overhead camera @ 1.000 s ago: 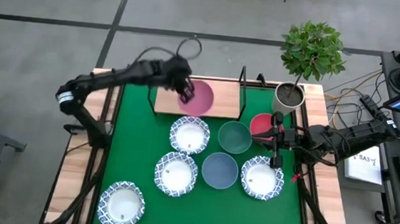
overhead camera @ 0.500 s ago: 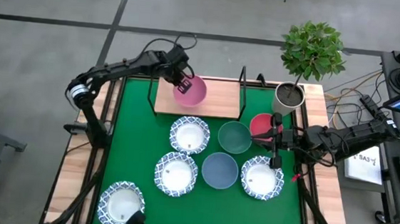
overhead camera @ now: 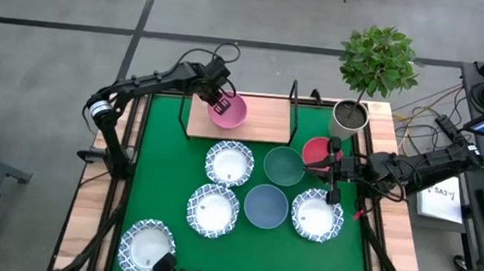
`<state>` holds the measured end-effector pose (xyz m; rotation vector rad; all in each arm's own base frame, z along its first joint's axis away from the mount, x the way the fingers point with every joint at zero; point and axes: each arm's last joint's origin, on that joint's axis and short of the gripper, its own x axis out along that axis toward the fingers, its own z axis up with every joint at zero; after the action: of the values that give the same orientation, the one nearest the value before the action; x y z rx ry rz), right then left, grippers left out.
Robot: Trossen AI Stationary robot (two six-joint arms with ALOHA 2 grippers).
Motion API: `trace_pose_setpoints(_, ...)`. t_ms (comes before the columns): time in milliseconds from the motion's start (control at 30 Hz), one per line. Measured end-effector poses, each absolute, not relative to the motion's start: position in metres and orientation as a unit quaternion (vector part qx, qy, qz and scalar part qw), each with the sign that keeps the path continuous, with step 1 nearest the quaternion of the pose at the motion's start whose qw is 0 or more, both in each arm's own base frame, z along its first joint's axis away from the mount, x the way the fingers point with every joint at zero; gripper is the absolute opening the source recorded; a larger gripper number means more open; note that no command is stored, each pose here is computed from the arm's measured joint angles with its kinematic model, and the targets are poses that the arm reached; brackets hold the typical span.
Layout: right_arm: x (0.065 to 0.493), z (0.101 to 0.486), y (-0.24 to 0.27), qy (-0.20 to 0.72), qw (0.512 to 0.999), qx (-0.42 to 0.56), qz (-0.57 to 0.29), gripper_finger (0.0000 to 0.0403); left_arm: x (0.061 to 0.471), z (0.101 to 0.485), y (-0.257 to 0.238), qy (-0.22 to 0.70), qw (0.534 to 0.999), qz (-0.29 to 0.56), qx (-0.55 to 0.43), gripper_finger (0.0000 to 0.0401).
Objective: Place and stack bowls onto a shelf
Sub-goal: Put the pink bowl on the shelf
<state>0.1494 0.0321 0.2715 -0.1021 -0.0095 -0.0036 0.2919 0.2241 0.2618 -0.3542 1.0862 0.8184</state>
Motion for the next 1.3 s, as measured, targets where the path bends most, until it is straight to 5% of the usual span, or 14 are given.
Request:
trace_pose_setpoints(333,0.149,0.272,0.032,-0.005,0.999,-0.051,-0.002,0.0029,0.293,0.287,0.222,0.508,0.765,0.366,-0.152,0.0098)
trace_pose_setpoints(700,0.149,0.271,0.032,-0.005,0.999,-0.053,-0.002,0.0029,0.331,0.277,0.181,0.504,0.802,0.296,-0.124,0.006)
trace_pose_setpoints(1300,0.149,0.271,0.032,-0.002,0.999,-0.053,-0.002,0.0029,0.318,0.227,0.187,0.67,0.64,0.372,-0.054,0.0001)
